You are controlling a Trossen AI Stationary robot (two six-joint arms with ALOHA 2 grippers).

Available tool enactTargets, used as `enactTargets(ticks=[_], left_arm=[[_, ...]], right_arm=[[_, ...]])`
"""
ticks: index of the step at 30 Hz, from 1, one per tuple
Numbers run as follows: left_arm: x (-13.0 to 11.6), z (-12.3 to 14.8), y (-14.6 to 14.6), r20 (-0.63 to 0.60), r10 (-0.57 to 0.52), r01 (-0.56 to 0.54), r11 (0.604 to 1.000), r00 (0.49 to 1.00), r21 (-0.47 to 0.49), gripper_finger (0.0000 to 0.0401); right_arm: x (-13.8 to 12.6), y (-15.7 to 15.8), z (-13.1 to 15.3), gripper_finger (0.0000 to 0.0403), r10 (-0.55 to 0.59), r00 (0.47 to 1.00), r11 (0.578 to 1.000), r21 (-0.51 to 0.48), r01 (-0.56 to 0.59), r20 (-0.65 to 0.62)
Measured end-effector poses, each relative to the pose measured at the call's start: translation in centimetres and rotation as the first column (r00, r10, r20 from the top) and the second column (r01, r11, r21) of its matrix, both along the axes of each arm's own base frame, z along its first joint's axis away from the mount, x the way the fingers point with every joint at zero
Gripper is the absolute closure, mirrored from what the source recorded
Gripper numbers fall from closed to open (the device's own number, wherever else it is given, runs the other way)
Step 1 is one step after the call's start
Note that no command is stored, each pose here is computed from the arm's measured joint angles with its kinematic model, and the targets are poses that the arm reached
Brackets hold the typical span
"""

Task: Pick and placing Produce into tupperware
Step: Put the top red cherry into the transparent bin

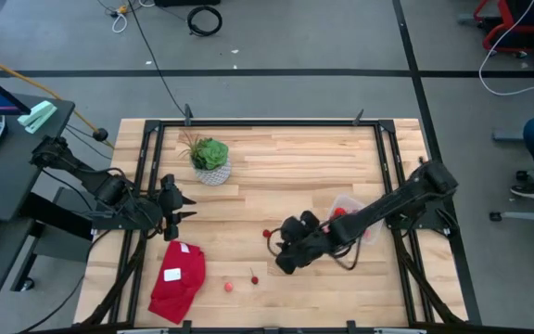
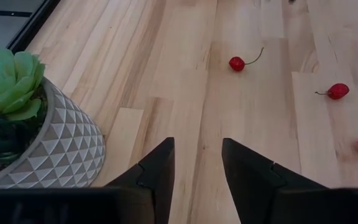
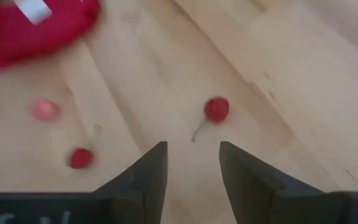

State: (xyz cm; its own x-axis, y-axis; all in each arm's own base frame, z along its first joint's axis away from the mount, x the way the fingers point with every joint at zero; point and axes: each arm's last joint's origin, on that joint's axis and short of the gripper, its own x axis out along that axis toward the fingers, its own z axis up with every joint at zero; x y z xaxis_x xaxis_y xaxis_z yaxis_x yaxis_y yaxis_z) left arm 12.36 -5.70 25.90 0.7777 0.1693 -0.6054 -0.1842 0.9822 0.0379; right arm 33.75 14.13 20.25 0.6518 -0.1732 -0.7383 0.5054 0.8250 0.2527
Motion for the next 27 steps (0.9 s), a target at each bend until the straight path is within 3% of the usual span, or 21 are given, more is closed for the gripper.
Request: enactTargets(ticks=[9,27], left_arm=[[0.0,0.0,0.0,0.0,0.0,0.0,1.0,1.0,0.0,0.0257],[0.0,0.0,0.0,-0.004,-0.001,0.001,1.0,1.0,0.003,0.0261]], right_arm=[[1.6,0.7,-5.1,0.0251,0.074,0.993,0.991,-0.102,-0.083,-0.09],[2.5,0.9,-6.1,0.0254,0.112,0.992,0.98,-0.161,-0.119,-0.054]])
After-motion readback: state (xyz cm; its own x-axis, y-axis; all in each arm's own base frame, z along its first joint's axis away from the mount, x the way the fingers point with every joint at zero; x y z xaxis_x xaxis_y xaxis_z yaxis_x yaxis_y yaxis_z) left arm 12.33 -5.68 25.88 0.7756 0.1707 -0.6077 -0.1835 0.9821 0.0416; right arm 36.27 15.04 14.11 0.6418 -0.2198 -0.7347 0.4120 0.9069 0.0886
